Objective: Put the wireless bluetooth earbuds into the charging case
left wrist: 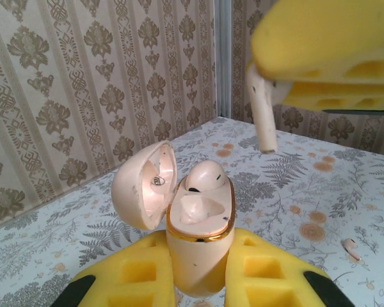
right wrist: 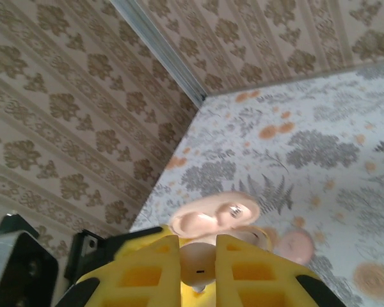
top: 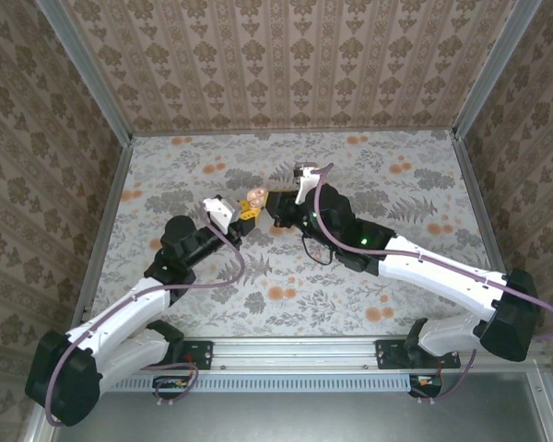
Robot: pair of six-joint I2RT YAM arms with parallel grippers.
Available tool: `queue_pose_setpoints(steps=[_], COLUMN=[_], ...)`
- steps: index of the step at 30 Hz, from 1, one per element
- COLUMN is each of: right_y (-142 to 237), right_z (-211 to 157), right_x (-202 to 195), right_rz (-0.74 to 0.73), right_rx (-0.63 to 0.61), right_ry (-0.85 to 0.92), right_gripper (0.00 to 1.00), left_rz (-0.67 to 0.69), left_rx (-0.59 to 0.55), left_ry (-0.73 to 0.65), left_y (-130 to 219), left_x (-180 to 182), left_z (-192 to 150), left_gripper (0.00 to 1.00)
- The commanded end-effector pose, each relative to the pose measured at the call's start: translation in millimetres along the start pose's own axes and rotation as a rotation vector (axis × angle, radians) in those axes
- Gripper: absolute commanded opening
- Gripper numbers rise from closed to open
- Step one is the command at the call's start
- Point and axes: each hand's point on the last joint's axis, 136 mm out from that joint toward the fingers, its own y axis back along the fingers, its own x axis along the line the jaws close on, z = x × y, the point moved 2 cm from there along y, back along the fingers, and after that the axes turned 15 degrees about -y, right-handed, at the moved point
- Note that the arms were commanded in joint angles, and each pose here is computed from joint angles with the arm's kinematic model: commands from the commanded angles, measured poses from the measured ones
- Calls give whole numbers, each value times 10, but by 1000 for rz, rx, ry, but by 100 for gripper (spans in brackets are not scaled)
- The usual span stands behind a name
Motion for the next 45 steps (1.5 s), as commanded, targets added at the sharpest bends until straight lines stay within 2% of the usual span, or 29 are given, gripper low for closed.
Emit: queue_pose_setpoints(steps=[1, 12, 34, 45], right_y=[-61, -273, -305, -308], right_z=[113, -45, -102, -274], right_x=[161, 74, 101, -57], right_rz=[56, 23, 58, 29], right_rx=[-72, -34, -15, 37], right_ry=[12, 26, -27, -70], right_gripper=[15, 15, 16, 15], left_rz=[33, 40, 32, 39], left_rx=[-74, -82, -84, -85], left_ry=[-46, -41, -32, -33], left_y=[2, 28, 1, 2], left_x=[81, 81, 71, 80], left_z=[255, 272, 277, 286], left_gripper=[0, 0, 0, 0])
